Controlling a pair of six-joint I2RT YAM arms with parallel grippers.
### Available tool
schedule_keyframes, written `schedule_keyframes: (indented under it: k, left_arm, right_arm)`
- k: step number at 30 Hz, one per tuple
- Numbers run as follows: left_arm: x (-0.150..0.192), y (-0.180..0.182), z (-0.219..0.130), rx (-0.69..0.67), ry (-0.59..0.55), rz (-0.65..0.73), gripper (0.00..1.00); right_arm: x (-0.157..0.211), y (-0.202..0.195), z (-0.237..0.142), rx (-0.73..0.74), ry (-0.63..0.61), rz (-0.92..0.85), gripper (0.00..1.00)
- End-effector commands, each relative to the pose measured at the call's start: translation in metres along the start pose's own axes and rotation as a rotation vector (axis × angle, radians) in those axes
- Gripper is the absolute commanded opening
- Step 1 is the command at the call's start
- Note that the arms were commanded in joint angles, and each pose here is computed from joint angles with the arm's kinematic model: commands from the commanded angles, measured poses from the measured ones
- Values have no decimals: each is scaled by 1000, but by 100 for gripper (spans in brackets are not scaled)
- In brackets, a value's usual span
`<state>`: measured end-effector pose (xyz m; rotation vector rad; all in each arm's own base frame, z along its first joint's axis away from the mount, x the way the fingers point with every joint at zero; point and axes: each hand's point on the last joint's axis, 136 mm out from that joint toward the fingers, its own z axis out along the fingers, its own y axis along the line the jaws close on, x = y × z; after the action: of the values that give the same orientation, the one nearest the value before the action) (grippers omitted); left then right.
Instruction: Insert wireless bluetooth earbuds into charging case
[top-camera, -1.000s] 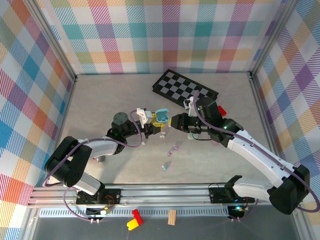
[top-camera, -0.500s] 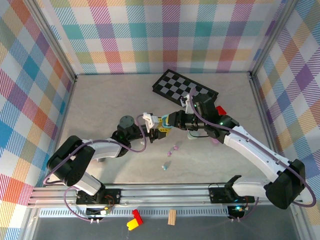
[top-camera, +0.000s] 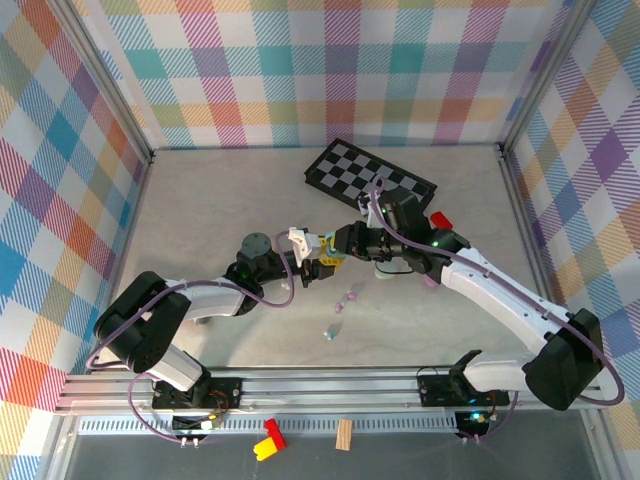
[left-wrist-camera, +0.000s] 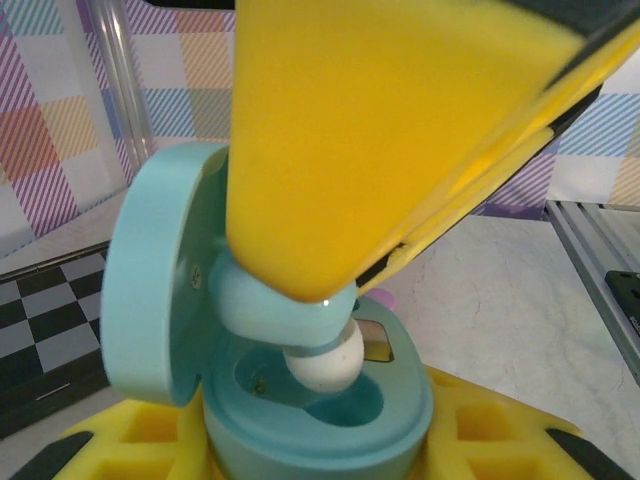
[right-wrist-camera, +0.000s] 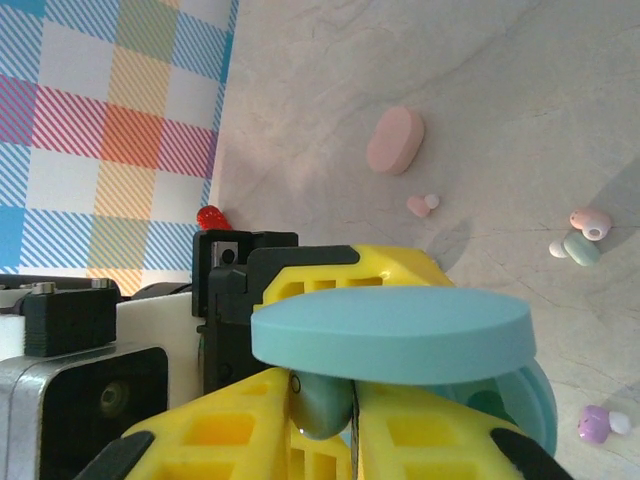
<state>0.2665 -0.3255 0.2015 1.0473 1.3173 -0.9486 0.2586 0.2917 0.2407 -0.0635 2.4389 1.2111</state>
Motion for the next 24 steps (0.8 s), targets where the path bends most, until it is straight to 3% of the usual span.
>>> schedule_keyframes:
  k: [1,10,24]
  left_arm:
    - [-14,1,5,-1,-54,35,31]
    - [-21,5,8,-11,-74,26,31]
    - [-25,3,4,-16,-67,45,31]
  right_arm:
    - [-7,4,-1,2,-14,-14,20]
    - [-3,-6,3,31,2,7,21]
    - [-7,-5,-6,41,-37,-9,33]
